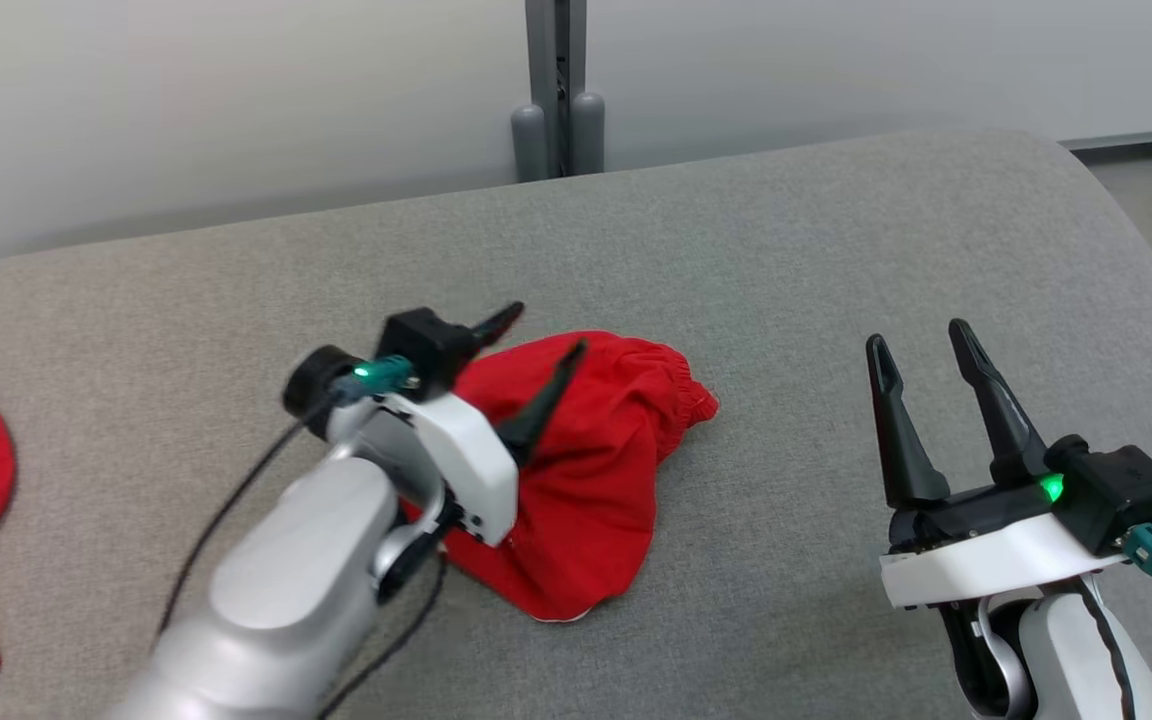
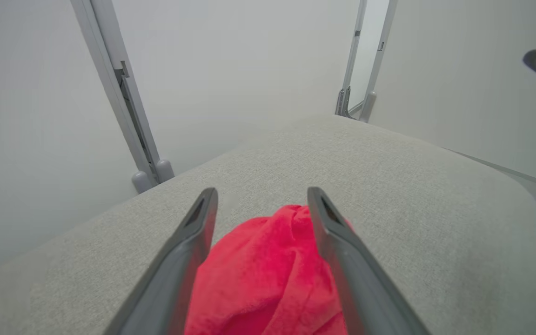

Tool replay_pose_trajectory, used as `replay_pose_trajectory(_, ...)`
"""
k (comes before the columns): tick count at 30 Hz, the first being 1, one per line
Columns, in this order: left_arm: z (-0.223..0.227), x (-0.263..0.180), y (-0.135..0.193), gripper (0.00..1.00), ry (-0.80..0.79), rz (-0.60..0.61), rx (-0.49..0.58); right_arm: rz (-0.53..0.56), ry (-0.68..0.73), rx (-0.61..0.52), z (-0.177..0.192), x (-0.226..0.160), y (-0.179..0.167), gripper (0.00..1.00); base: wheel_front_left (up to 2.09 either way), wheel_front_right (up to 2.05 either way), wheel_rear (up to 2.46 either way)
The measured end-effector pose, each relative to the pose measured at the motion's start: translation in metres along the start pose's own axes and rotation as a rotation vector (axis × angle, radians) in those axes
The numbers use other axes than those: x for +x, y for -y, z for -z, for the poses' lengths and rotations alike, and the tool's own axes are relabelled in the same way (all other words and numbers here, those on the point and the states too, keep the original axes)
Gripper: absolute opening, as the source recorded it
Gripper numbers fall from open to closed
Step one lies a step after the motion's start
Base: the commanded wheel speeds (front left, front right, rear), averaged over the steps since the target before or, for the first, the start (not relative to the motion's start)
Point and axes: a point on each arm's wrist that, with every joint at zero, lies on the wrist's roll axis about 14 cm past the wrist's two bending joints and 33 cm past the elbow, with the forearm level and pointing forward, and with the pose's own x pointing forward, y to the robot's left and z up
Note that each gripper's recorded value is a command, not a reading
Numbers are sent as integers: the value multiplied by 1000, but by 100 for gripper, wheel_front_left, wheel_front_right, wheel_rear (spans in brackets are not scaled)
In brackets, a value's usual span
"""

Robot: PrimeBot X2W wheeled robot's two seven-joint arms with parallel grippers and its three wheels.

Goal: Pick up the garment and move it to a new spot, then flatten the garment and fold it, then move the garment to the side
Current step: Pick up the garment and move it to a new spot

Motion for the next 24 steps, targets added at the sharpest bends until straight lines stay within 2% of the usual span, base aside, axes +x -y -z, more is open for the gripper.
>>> replay_pose_trajectory(6, -36, -39, -59, 100, 119, -186, 22, -10, 20, -11, -6, 3, -3, 100, 0, 0, 0)
replay_pose_trajectory(13, -33, -102, -103, 100, 224, -418, -71, -12, 13, 7, -3, 2, -5, 100, 0, 0, 0)
replay_pose_trajectory(18, -20, -145, -118, 100, 268, -569, -94, -13, 0, 20, 2, 0, -7, 100, 0, 0, 0)
replay_pose_trajectory(24, -21, -174, -115, 100, 332, -674, -90, -4, -4, 25, 5, 0, -4, 100, 0, 0, 0)
